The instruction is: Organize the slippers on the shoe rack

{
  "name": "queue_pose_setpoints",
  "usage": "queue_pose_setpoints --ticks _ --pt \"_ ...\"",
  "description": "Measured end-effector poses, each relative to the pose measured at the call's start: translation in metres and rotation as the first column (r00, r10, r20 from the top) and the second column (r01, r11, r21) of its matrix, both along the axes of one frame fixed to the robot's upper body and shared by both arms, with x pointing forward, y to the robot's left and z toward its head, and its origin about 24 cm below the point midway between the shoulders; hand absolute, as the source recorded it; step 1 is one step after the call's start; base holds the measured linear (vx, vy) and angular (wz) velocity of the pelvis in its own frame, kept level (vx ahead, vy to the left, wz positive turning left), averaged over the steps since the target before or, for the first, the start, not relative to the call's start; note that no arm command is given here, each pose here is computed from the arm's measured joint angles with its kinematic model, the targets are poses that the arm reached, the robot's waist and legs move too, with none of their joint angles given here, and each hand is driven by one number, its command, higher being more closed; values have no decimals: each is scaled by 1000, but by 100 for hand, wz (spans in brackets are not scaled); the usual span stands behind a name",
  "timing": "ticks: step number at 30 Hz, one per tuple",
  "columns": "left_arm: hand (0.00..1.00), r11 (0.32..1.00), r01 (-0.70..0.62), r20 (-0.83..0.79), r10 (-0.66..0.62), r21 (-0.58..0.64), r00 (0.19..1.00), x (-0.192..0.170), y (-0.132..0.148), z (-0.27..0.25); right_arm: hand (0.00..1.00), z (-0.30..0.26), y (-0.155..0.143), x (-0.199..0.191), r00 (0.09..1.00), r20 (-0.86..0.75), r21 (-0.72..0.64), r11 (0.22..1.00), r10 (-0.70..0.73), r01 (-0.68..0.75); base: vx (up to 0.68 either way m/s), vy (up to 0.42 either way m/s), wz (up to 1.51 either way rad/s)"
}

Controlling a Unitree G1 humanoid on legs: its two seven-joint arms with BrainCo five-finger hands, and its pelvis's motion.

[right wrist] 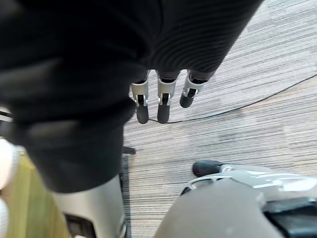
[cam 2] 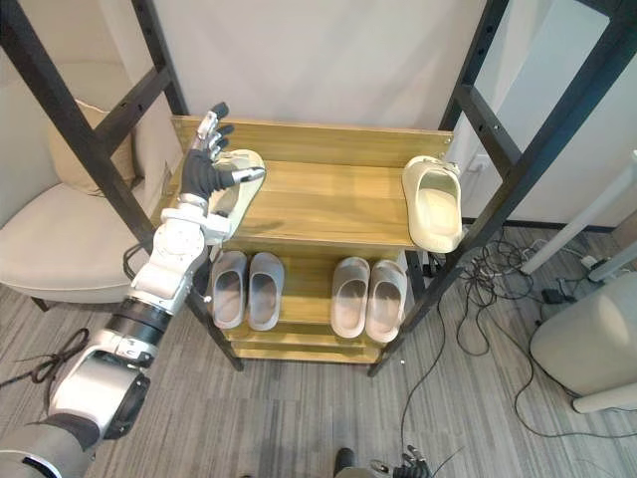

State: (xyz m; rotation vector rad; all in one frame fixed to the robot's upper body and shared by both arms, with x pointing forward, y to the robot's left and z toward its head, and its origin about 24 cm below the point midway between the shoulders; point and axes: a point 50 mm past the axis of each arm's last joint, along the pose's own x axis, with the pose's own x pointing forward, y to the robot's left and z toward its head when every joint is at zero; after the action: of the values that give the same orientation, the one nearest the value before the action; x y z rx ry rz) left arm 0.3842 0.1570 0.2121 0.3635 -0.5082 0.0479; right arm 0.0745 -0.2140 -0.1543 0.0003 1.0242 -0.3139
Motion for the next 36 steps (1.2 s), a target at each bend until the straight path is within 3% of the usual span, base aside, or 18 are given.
queue_pose_setpoints --ticks 13,26,36 --pt "0 978 -196 27 195 76 981 7 56 32 0 3 -6 4 999 32 -9 1000 -27 27 -43 -12 -13" --pt "0 968 -235 15 235 90 972 7 64 31 0 3 -7 5 999 38 -6 1000 -22 22 -11 -15 4" --pt "0 913 -329 6 338 242 941 7 84 27 0 5 -11 6 999 47 -12 1000 -10 10 -3 -4 0"
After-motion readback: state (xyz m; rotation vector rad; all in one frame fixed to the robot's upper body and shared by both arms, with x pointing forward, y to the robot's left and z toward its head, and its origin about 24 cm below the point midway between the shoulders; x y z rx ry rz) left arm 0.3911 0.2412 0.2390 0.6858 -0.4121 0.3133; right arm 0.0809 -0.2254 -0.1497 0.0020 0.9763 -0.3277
